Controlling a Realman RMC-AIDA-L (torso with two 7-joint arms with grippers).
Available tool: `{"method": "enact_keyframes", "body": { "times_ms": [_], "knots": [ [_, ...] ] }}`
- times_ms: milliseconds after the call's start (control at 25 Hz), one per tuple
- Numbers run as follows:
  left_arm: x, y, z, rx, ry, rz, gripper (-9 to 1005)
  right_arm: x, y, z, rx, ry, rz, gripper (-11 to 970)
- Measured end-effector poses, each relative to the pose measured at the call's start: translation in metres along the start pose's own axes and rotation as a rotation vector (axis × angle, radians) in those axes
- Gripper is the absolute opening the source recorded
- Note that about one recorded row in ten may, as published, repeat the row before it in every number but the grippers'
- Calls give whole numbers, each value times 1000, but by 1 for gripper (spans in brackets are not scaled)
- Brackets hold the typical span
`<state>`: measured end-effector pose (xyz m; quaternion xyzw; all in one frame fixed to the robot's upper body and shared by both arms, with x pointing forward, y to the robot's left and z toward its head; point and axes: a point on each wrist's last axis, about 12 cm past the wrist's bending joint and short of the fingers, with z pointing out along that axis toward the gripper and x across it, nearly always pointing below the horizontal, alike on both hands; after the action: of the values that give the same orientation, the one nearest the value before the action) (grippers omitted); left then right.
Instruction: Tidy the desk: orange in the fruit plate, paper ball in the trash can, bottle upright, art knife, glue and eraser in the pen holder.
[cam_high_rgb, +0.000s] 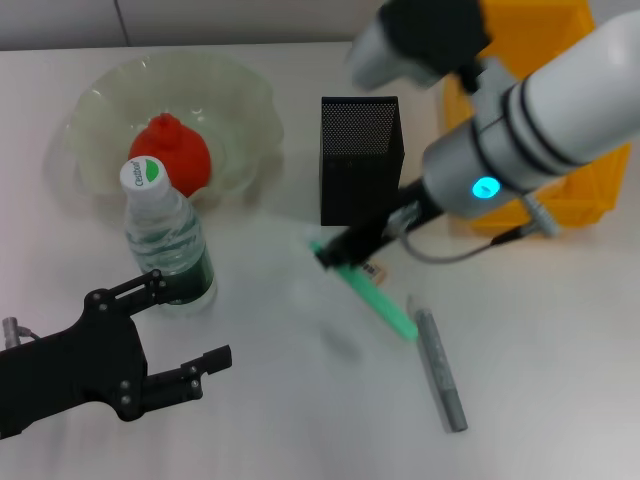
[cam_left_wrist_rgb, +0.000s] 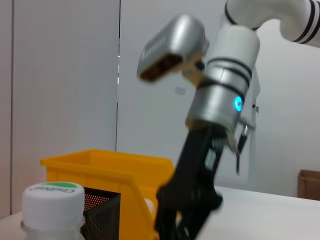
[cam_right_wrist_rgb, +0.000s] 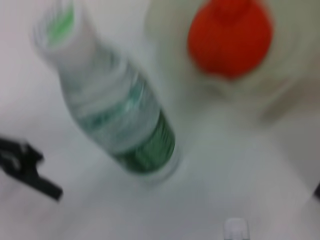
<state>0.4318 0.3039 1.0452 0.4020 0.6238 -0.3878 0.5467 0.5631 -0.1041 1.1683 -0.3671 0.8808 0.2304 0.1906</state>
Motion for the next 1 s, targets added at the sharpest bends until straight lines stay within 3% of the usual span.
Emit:
{"method": "enact_keyframes", "body": {
  "times_ms": [80, 120, 160, 200, 280, 320, 360, 440, 480, 520, 680, 1000],
  "knots": [
    [0, -1, -1, 3, 2, -2, 781, 1, -10, -27, 21, -121, 4, 182],
    [0, -1, -1, 3, 2, -2, 781, 1, -10, -27, 21, -121, 4, 183],
    [0, -1, -1, 5, 2, -3, 781, 2, -17, -46, 27, -238, -10, 184],
    [1, -1, -1, 6, 3, -3, 781, 2, -17, -46, 27, -238, -10, 185],
    [1, -2, -1, 8, 4, -5, 780, 6, -27, -66, -4, -465, -46, 187],
    [1, -2, -1, 8, 4, -5, 780, 6, -27, -66, -4, -465, -46, 188],
    [1, -2, -1, 8, 4, -5, 780, 11, -34, -72, -28, -615, -77, 189],
    [1, -2, -1, 9, 5, -6, 780, 16, -39, -73, -33, -683, -89, 192],
    [1, -2, -1, 9, 5, -6, 780, 23, -48, -71, -37, -797, -121, 193],
    [1, -2, -1, 9, 5, -6, 780, 23, -48, -71, -37, -797, -121, 194],
    [1, -2, -1, 9, 5, -8, 781, 43, -75, -47, -6, -975, -181, 198],
    [1, -1, 0, 9, 8, -7, 780, 50, -96, -3, 58, -1013, -189, 207]
  ]
}}
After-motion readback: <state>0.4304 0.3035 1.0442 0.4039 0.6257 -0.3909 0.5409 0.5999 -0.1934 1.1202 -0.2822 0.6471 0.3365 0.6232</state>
